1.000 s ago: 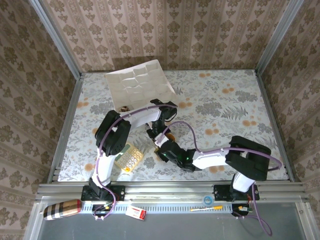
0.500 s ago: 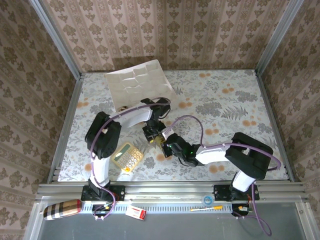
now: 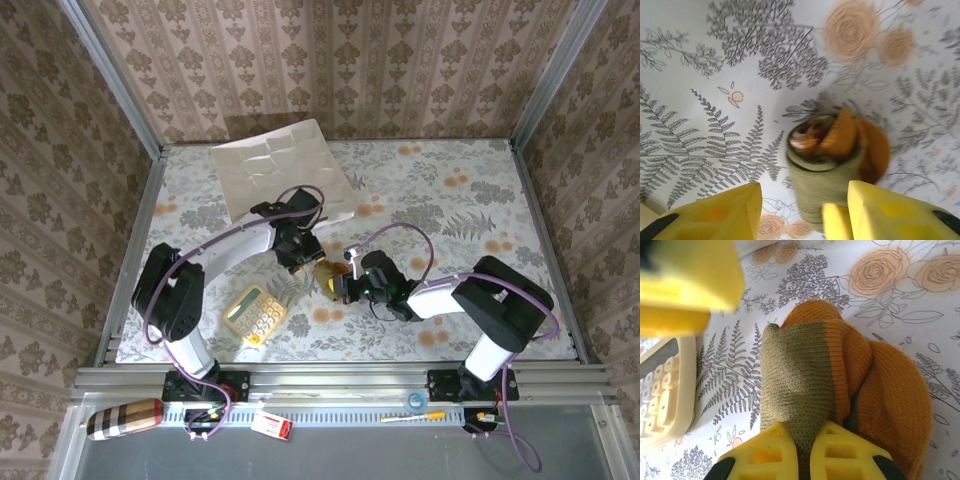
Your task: Roll the socks
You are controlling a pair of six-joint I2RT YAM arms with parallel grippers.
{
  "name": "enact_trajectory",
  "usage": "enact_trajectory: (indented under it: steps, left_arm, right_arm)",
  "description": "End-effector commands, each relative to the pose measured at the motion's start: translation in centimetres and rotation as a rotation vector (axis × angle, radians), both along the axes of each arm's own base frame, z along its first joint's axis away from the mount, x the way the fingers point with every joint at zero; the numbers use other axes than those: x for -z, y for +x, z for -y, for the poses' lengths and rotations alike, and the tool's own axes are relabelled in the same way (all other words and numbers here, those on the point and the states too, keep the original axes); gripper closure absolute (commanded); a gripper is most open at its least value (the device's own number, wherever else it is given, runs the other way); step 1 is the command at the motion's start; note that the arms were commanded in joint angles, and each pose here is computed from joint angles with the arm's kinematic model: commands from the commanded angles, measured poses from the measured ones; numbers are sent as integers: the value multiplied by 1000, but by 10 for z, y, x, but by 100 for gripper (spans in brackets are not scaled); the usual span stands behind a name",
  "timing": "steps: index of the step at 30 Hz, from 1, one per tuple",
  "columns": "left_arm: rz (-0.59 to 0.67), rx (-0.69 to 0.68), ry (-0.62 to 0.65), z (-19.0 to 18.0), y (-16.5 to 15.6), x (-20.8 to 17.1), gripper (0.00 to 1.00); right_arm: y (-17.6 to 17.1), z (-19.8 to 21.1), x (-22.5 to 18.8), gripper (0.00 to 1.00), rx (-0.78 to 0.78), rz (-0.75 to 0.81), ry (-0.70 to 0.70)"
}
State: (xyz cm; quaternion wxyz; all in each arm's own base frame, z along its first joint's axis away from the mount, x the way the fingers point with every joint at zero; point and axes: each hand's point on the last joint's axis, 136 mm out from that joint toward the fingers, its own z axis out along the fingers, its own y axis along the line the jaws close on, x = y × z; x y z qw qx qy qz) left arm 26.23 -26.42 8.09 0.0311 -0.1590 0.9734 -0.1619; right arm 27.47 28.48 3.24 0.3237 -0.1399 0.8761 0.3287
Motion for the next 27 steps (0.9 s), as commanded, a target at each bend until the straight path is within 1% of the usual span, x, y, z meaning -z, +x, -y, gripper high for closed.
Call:
enact_trajectory:
  steps: [1, 5, 10, 14, 17, 21, 24, 25, 26, 27]
  left_arm:
    - [51, 47, -112, 20, -1, -4, 52]
    - [62, 46, -173, 36, 2, 4, 47]
    - [-18, 35, -158, 36, -10, 27, 47]
    - [-54, 14, -147, 32, -16, 45, 49]
    - [-94, 5, -102, 27, -20, 62, 52]
    - [-216, -19, 20, 8, -42, 90, 64]
    - [-316, -32, 118, -10, -64, 104, 78]
    - [-346, -38, 145, -16, -71, 108, 83]
    - [-376, -47, 169, -21, -78, 110, 87]
    - [-399, -58, 180, -24, -84, 113, 91]
  right_arm:
    - [-82, 89, 113, 100, 63, -449, -343]
    - [-83, 93, 116, 100, 75, -511, -327]
    - [-84, 98, 121, 100, 108, -572, -313]
    - [-80, 99, 120, 100, 132, -587, -291]
    - [-77, 98, 117, 100, 144, -573, -278]
    - [-68, 96, 109, 100, 130, -511, -276]
    - [-57, 87, 93, 100, 70, -398, -291]
    - [-53, 82, 85, 99, 41, -346, -295]
    - [-49, 77, 77, 94, 19, -301, -296]
    - [-45, 71, 66, 87, -12, -241, -298]
